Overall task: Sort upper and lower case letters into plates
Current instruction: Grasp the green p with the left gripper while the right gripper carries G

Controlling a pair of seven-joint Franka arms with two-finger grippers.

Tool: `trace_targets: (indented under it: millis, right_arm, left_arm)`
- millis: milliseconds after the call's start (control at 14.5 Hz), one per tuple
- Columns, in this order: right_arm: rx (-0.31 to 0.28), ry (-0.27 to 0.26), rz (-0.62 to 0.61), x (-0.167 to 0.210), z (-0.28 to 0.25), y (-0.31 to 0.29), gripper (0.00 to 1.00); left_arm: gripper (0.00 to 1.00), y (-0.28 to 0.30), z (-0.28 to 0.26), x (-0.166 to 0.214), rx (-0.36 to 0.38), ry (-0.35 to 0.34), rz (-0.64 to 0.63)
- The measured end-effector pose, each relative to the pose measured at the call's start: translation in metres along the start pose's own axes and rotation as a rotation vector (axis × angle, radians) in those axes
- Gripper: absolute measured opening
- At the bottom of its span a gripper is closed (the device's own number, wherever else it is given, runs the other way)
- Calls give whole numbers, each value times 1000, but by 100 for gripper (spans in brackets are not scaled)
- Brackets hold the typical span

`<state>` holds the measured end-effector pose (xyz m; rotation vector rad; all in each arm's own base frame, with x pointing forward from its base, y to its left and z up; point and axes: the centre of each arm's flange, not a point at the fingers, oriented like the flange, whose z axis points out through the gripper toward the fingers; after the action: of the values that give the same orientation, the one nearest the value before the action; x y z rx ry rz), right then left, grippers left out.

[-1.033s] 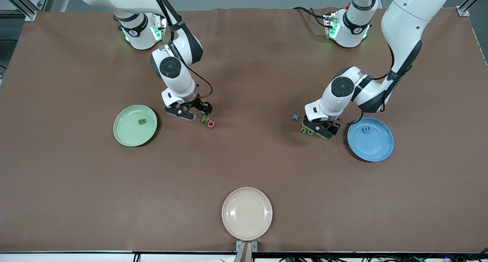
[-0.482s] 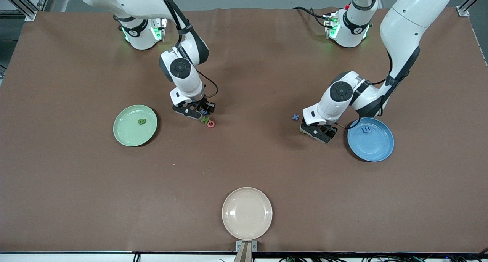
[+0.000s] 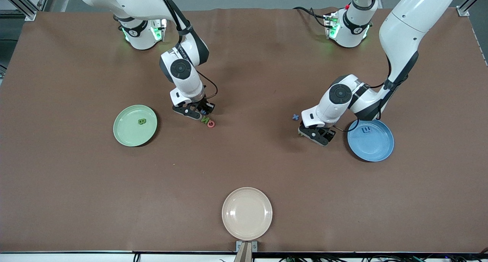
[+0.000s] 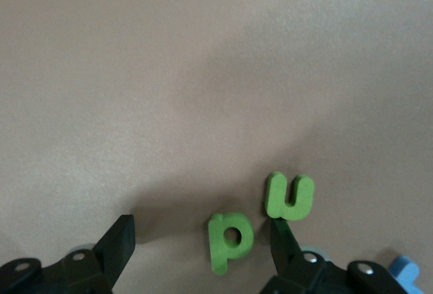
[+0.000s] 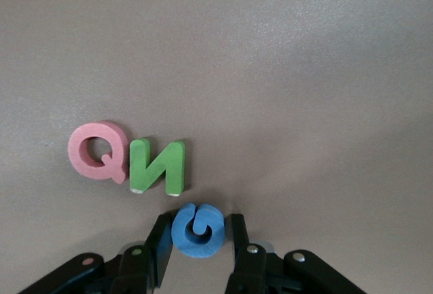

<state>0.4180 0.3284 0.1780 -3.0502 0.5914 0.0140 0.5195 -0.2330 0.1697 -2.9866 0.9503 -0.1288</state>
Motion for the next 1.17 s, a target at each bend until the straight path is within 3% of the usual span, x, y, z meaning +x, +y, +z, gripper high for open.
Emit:
trace_targets:
  millis: [138,344,551,757,895,1170]
  right_arm:
    - [1,1,3,0,-1,-1,34]
    - [-6,0,17,9,-4,0,34]
    - [-36,-21,3,42,-18,15,34]
    - [-51,-70,-62,103,-60,66,34]
    - [-37,-89,-120,139,-93,109,34]
    - [-24,-95,-210,180,-111,195,34]
  left_arm:
    - [84,-2,-1,3,1,5,-3]
    - [79,-3,0,3,1,5,-3]
    - [74,-2,0,3,0,6,-6]
    - [67,-1,0,3,0,6,-25]
    - [56,-1,-2,4,1,9,-28]
    - [48,-2,-2,5,3,10,-47]
